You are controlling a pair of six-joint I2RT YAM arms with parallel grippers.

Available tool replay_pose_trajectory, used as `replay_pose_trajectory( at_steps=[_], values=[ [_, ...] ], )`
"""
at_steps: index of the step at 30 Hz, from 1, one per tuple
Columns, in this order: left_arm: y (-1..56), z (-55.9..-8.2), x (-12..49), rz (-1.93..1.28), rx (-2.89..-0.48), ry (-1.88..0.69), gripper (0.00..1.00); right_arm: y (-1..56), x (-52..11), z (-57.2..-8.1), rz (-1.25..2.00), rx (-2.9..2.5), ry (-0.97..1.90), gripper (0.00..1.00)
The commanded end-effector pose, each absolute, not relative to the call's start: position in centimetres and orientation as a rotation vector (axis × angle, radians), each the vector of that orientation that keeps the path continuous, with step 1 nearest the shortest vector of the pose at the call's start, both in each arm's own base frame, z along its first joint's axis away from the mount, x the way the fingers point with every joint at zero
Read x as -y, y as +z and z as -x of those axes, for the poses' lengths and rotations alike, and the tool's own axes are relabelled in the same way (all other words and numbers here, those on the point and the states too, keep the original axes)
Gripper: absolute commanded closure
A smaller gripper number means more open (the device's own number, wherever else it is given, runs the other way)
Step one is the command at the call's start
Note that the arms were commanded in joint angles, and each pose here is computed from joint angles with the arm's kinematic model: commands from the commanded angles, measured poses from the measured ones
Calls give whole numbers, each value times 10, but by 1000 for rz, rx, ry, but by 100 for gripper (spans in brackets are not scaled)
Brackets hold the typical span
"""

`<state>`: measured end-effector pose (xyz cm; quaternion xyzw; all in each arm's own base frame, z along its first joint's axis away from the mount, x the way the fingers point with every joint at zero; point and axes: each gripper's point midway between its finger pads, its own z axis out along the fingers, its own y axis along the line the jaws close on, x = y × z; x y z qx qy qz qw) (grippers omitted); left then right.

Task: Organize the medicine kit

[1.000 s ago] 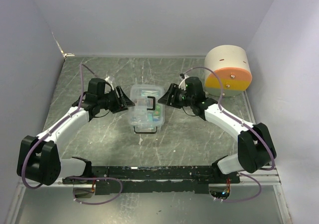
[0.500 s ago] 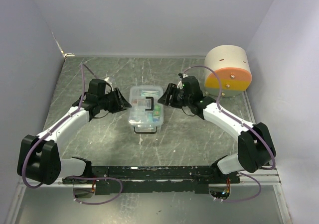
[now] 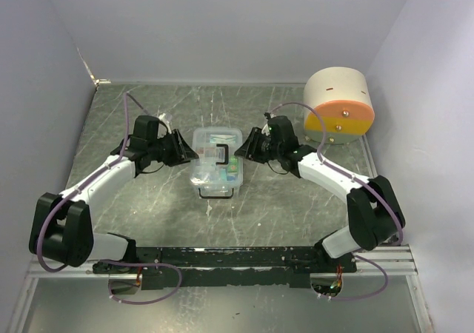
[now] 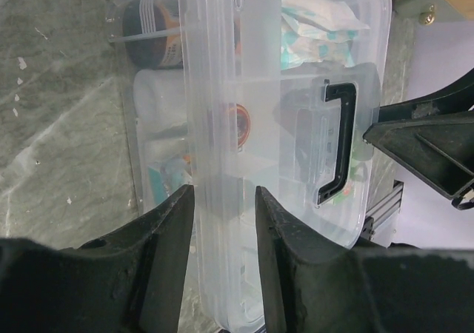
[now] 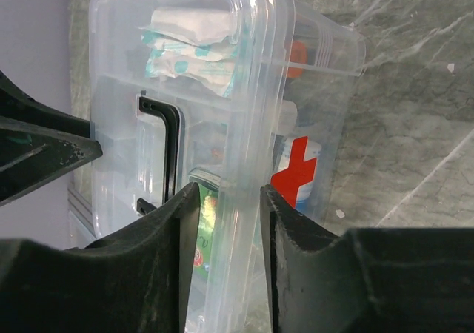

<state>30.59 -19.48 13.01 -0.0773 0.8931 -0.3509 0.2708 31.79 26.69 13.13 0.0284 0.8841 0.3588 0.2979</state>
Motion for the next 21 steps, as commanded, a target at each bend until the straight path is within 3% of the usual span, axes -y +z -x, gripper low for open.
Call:
replay_pose_trajectory(
  at_steps=[1, 7, 13, 17, 21],
  values=[
    [117, -306, 192, 193, -2453, -904, 50, 105, -259, -310, -121, -2428, 899, 61],
    [145, -320, 171, 166, -2410, -714, 29, 174, -256, -367, -20, -2253, 718, 40],
    [174, -303, 154, 117, -2352, -638, 6, 184, -266, -404, 138, -2204, 632, 28],
    [177, -278, 155, 104, -2337, -709, 2, 186, -289, -422, 407, -2143, 645, 25],
    [176, -255, 163, 111, -2353, -820, 5, 172, -309, -433, 640, -2119, 678, 24]
  ],
)
